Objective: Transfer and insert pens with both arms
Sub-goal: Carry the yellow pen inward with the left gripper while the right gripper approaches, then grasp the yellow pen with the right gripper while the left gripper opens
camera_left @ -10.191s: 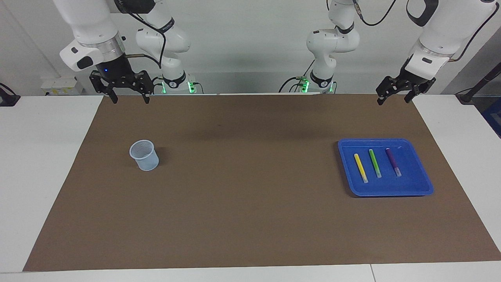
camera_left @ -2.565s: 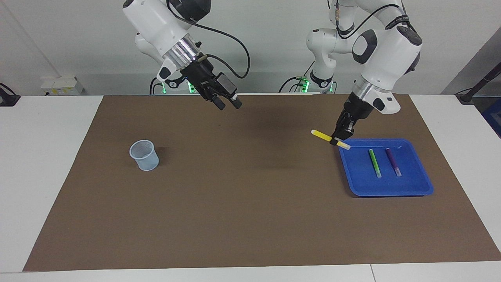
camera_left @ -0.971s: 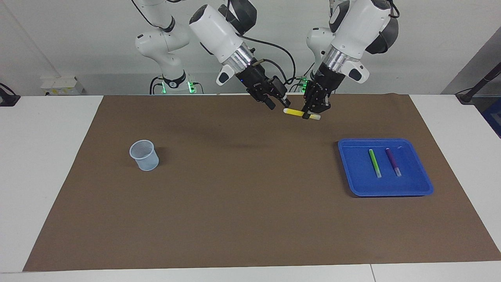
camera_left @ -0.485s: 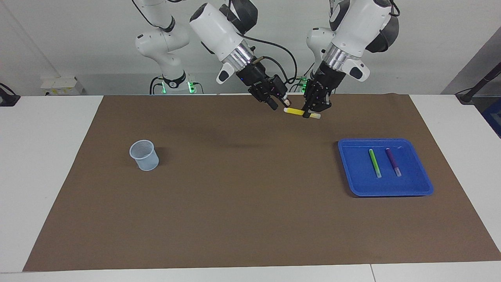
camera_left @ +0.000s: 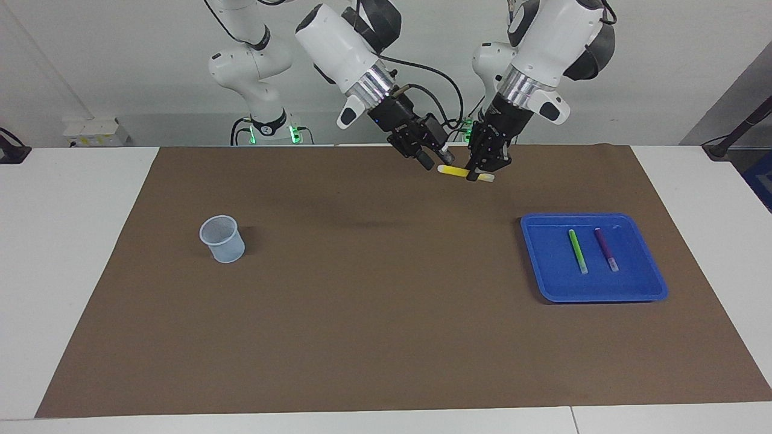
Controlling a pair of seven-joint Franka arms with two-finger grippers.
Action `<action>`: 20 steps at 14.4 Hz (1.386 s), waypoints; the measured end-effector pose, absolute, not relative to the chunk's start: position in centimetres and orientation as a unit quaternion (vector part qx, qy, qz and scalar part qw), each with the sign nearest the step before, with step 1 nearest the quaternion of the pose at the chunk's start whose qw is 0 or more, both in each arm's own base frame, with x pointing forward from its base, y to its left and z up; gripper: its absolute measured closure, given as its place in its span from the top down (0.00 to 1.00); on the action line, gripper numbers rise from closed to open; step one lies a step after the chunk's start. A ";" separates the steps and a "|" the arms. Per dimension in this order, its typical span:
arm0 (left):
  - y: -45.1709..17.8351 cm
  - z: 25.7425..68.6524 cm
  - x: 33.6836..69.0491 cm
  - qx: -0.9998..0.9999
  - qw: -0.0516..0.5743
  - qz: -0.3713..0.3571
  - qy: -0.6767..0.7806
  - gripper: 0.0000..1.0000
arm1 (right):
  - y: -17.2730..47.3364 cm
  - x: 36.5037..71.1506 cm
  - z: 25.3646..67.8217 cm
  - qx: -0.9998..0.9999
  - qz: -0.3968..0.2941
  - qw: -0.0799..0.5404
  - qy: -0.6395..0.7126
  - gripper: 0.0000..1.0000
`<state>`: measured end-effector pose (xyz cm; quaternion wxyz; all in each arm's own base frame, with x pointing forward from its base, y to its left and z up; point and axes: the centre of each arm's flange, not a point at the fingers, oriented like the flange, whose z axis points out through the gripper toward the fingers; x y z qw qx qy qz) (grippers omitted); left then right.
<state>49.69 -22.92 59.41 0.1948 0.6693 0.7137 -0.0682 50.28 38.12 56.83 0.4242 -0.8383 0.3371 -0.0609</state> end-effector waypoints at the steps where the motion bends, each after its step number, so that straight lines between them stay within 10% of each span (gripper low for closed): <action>1: -22.9 59.4 49.7 0.669 0.195 -0.068 0.714 0.17 | 38.7 50.4 56.4 -0.837 -0.063 0.426 0.337 0.72; 12: -22.9 59.4 49.7 0.664 0.194 -0.070 0.719 0.17 | 40.2 50.0 55.3 -0.838 -0.064 0.428 0.332 0.60; 17: -22.9 59.4 49.7 0.663 0.194 -0.070 0.720 0.17 | 39.9 50.2 55.3 -0.837 -0.065 0.428 0.334 0.31; 20: -22.9 59.4 49.7 0.663 0.194 -0.070 0.720 0.17 | 39.8 50.3 55.3 -0.837 -0.066 0.428 0.335 0.30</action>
